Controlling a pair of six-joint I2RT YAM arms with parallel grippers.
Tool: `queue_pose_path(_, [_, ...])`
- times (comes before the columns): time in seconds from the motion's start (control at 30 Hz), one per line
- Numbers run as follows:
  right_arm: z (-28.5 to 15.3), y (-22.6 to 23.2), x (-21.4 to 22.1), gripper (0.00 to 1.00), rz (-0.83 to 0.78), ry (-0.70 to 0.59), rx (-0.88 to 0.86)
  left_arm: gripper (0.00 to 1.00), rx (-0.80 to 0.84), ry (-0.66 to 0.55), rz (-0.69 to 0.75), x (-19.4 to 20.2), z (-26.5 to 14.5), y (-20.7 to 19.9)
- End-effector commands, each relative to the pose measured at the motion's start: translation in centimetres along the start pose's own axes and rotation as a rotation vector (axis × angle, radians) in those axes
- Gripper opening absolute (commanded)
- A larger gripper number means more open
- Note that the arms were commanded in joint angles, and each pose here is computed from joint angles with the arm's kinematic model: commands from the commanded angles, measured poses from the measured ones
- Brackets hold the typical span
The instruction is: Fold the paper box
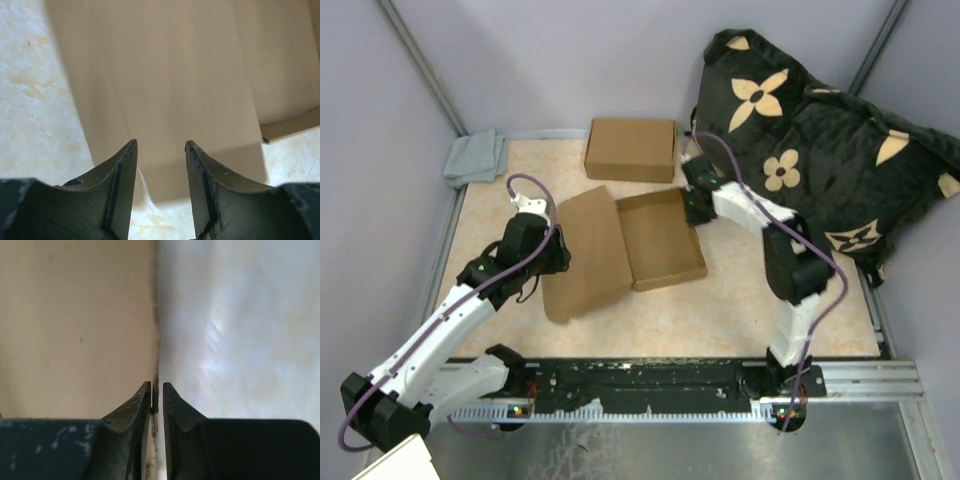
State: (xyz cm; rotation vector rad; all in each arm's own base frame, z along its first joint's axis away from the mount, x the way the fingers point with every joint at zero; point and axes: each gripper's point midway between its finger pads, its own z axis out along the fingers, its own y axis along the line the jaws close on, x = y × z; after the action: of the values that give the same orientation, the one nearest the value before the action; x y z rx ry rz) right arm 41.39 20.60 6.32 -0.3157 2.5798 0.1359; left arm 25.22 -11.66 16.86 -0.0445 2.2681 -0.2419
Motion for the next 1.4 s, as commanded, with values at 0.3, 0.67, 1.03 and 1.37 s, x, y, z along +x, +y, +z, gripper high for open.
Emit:
queue_pose_path(0.3, [-19.6, 15.2, 15.6, 0.52, 0.147, -0.030, -0.744, 0.50, 0.139, -0.133, -0.063, -4.7, -4.5, -2.3])
queue_pose_path(0.67, [-16.6, 6.7, 3.7, 0.73, -0.021, -0.282, -0.240, 0.54, 0.144, -0.092, -0.119, -2.4, -3.5, -2.1])
queue_pose_path(1.03, [-6.8, 7.3, -4.7, 0.76, 0.105, -0.226, -0.379, 0.71, -0.137, -0.010, -0.279, -4.4, 4.3, 4.7])
queue_pose_path(1.37, [-2.8, 7.3, -9.1, 0.69, 0.152, -0.115, -0.601, 0.70, -0.166, 0.030, -0.428, -2.3, 5.0, 10.5])
